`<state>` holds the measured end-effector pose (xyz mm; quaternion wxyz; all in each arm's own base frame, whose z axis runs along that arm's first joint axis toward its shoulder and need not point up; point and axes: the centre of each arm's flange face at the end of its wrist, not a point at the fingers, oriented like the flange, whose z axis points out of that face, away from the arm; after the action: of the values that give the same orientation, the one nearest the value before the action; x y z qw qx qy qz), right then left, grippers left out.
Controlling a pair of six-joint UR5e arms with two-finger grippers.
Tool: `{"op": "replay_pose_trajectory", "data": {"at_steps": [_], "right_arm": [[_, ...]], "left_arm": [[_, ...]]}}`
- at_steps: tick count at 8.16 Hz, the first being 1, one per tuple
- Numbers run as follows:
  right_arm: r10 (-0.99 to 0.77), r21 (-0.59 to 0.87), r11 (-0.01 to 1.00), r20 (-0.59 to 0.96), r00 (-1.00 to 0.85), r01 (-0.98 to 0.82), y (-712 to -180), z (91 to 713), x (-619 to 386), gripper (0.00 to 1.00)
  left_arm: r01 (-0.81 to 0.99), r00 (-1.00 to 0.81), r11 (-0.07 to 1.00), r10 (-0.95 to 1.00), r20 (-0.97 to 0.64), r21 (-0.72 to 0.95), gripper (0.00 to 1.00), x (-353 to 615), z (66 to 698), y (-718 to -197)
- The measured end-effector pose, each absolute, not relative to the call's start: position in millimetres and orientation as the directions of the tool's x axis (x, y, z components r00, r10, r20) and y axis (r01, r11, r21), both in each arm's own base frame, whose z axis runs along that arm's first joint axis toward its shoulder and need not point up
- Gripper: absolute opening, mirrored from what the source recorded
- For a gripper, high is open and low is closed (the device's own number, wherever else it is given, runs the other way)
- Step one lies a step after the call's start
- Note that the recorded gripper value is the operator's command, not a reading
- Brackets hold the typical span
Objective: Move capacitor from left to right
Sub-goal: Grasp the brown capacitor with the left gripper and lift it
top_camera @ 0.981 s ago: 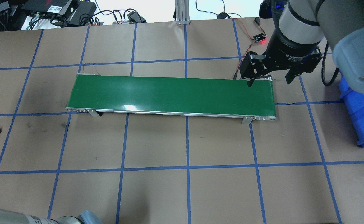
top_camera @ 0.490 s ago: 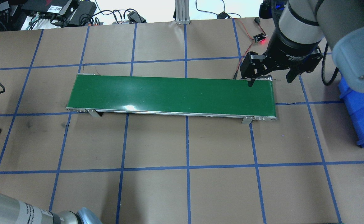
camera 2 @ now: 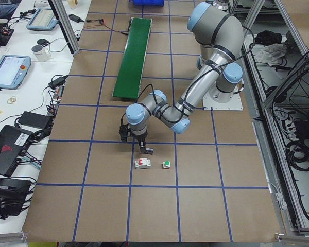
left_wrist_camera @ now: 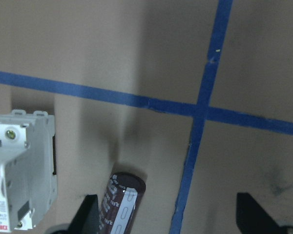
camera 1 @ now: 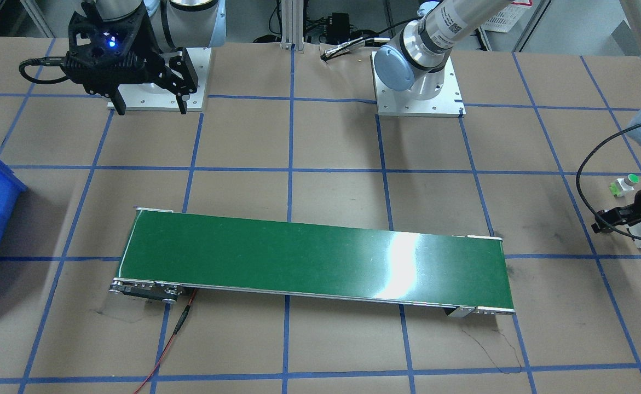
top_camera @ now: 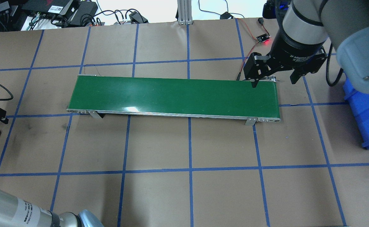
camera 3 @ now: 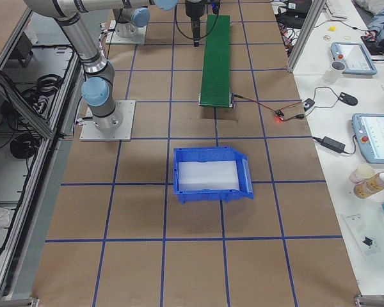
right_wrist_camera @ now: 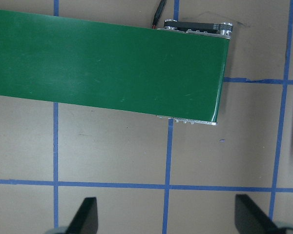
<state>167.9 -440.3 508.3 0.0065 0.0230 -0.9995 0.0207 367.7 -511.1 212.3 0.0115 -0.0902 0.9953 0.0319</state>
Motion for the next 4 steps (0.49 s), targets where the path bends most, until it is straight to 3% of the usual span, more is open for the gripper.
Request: {"op": "replay_pose_trajectory", "data": {"at_steps": [4], "right_arm": [[-0.046,-0.05,0.998,0.004,-0.999,-0.046,-441.9,508.2,169.2,1.0]], "left_arm": [[-0.093,-0.994,0.985,-0.083,-0.074,0.143,1.0,374.7,198.2,-504.9]]}}
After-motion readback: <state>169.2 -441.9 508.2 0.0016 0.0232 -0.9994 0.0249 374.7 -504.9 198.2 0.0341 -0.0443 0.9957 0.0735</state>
